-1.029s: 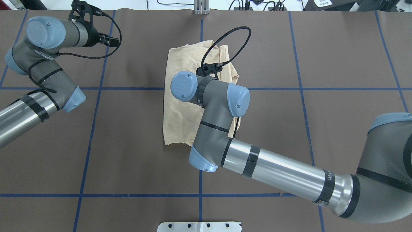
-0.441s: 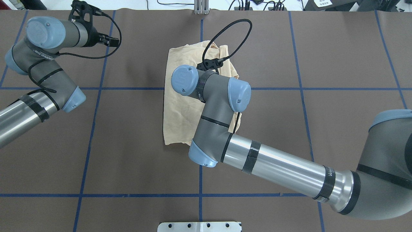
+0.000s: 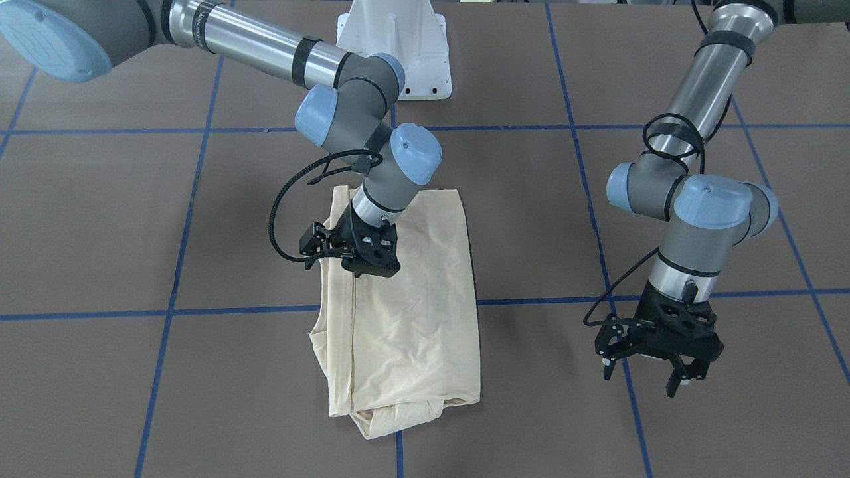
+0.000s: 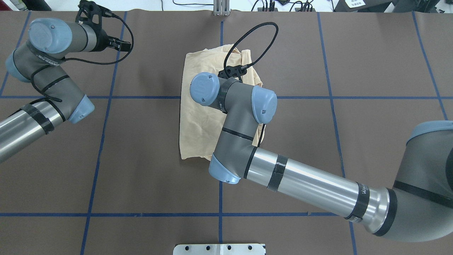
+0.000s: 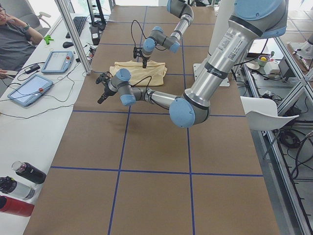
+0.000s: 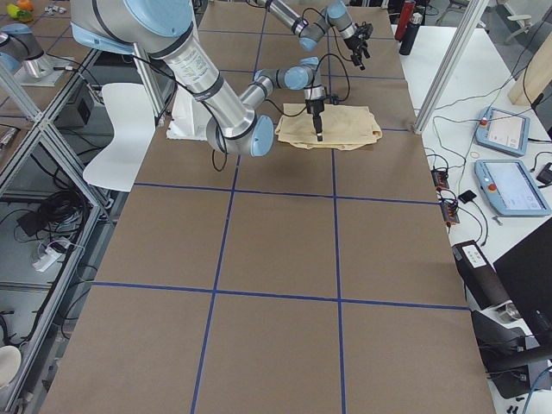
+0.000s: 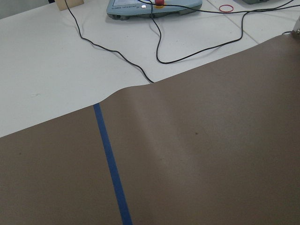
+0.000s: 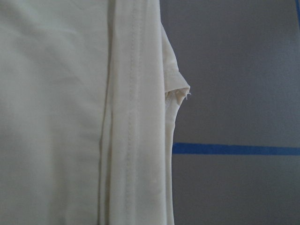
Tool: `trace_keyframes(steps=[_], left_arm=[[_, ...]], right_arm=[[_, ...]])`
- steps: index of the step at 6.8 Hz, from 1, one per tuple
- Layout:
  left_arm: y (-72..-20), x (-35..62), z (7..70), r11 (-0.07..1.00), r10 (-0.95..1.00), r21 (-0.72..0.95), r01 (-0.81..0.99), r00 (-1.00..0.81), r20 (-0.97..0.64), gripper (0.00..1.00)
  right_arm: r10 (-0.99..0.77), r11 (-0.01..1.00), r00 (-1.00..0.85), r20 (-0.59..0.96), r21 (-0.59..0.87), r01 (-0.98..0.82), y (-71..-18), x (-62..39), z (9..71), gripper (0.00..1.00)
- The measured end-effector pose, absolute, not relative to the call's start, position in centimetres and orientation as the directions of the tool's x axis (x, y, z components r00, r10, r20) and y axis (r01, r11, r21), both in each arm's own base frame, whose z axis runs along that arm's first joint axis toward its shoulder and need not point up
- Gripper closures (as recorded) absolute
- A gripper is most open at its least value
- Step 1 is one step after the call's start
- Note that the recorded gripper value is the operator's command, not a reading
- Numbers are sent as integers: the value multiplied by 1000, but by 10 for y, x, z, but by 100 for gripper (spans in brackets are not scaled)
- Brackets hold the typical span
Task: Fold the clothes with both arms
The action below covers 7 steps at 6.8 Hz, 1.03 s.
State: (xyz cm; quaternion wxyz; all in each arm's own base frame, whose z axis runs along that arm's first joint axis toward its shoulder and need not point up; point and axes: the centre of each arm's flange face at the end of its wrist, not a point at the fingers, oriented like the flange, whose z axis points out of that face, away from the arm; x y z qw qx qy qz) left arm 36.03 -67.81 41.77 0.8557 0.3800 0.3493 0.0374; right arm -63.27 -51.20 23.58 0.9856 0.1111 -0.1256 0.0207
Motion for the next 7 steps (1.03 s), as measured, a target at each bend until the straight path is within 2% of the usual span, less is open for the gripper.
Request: trace_keyframes(steps=[7], left_arm=[[-678, 362, 416, 708, 331, 677, 201, 752, -570, 0]], right_arm=[[11, 979, 968, 250, 195, -62, -506, -637, 237, 0]])
